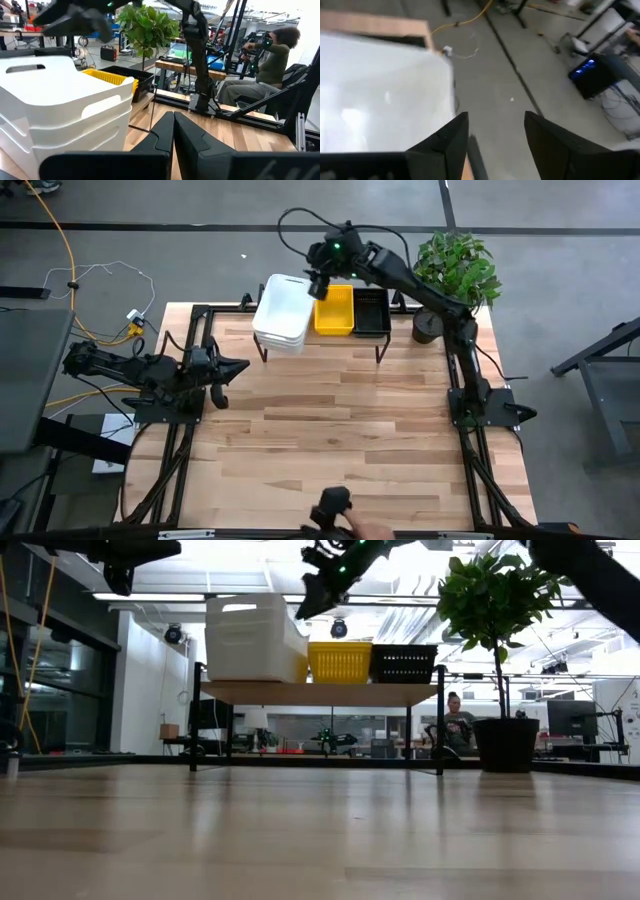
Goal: Stack baskets on shelf by color
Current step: Put the stacked white bins on the shelf
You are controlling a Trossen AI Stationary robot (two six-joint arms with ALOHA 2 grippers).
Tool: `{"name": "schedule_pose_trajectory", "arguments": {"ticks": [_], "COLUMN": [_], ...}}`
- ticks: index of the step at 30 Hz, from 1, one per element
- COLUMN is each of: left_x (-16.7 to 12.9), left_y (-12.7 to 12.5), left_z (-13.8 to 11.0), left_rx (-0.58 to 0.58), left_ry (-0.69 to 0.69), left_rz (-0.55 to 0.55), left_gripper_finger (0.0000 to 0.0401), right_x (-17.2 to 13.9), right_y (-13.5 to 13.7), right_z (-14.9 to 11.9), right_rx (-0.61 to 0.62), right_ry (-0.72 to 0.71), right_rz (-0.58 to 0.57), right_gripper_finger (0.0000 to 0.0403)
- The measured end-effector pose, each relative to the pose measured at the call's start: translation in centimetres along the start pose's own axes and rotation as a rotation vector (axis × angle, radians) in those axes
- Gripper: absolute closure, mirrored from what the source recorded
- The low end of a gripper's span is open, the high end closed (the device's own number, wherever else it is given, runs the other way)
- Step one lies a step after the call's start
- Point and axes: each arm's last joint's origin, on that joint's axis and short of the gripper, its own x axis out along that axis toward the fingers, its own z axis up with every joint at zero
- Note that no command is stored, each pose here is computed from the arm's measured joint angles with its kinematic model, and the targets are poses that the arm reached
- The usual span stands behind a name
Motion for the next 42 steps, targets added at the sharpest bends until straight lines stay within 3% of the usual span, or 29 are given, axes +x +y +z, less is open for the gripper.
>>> {"name": "schedule_pose_trajectory", "arguments": {"ticks": [6, 13, 20, 24, 27, 32, 37, 42], "left_x": [0.1, 0.1, 0.3, 0.5, 0.8, 1.5, 3.7, 6.3], "left_y": [0.0, -0.1, -0.2, -0.3, -0.4, -0.9, -1.9, -2.2], "left_z": [-0.3, -0.3, -0.4, -0.7, -0.9, -1.3, -1.4, -1.5], "left_rx": [0.012, 0.007, -0.001, 0.004, 0.016, 0.064, 0.13, 0.109], "left_ry": [0.026, 0.024, 0.035, 0.057, 0.071, 0.098, 0.055, 0.089], "left_rz": [0.003, 0.002, 0.003, 0.003, 0.005, -0.02, -0.068, -0.049], "left_gripper_finger": [0.0401, 0.0401, 0.0401, 0.0401, 0.0401, 0.0401, 0.0401, 0.0401], "right_x": [-4.2, -6.9, -9.5, -10.6, -12.5, -16.7, -19.5, -20.4], "right_y": [1.1, 4.6, 8.5, 10.6, 11.9, 14.3, 16.1, 17.6], "right_z": [-0.1, 0.2, -0.1, -3.0, -6.1, -10.6, -13.4, -15.3], "right_rx": [-0.049, -0.11, -0.193, -0.188, -0.168, -0.108, -0.049, -0.008], "right_ry": [0.102, 0.211, 0.32, 0.347, 0.266, -0.026, -0.374, -0.571], "right_rz": [0.179, 0.328, 0.337, 0.325, 0.291, 0.282, 0.274, 0.28], "right_gripper_finger": [0.0252, 0.0387, 0.0398, 0.0399, 0.0401, 0.0402, 0.0402, 0.0403]}}
